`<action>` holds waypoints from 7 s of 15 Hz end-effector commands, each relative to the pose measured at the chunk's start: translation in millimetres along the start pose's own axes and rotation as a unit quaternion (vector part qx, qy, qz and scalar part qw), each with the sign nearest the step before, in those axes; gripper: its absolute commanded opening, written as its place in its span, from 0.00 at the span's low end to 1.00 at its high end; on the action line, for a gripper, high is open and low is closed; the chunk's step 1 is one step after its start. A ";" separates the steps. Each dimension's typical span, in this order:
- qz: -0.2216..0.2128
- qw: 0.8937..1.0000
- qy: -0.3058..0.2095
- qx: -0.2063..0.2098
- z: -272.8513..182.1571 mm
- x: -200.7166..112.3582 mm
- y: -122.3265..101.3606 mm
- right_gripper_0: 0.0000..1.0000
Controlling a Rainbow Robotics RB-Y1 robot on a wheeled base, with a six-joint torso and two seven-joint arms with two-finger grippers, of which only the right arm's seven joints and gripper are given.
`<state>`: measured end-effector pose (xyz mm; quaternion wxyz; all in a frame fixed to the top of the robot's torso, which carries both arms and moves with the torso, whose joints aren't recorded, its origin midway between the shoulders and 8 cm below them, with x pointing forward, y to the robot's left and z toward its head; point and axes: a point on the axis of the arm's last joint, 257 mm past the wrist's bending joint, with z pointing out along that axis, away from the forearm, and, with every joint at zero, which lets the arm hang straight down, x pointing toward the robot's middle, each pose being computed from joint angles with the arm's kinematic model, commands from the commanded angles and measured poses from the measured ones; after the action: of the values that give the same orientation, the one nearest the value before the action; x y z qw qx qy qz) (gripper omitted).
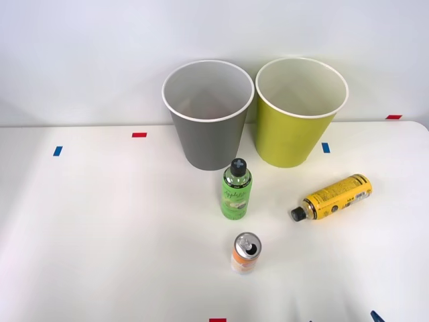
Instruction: Put cans in the gray bin, plastic bottles in the light green bin
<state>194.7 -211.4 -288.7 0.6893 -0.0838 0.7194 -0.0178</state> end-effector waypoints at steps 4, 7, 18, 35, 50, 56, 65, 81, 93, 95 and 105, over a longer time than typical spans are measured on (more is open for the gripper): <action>0.000 1.000 0.000 0.000 0.0 0.0 0.0 1.00; 0.000 1.000 0.000 0.000 0.0 0.0 0.0 1.00; 0.000 1.000 0.000 0.000 0.0 0.0 0.0 1.00; 0.000 1.000 0.000 0.000 0.0 0.0 0.0 1.00; -0.012 1.000 0.027 -0.008 25.5 -3.4 -5.1 1.00; -0.008 0.996 0.090 -0.006 53.6 -37.4 -41.2 1.00; -0.022 0.989 0.136 -0.054 91.1 -62.4 -60.7 1.00; -0.100 0.924 0.319 -0.185 142.2 -80.7 -54.2 1.00; -0.522 0.740 0.278 -0.320 182.4 -77.9 -86.3 1.00; -0.546 0.707 0.280 -0.352 180.3 -68.0 -80.8 1.00; -0.626 0.626 0.265 -0.382 207.6 -54.0 -70.8 1.00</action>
<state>402.4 -256.5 -232.2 0.2012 -0.7587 0.5891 -0.1918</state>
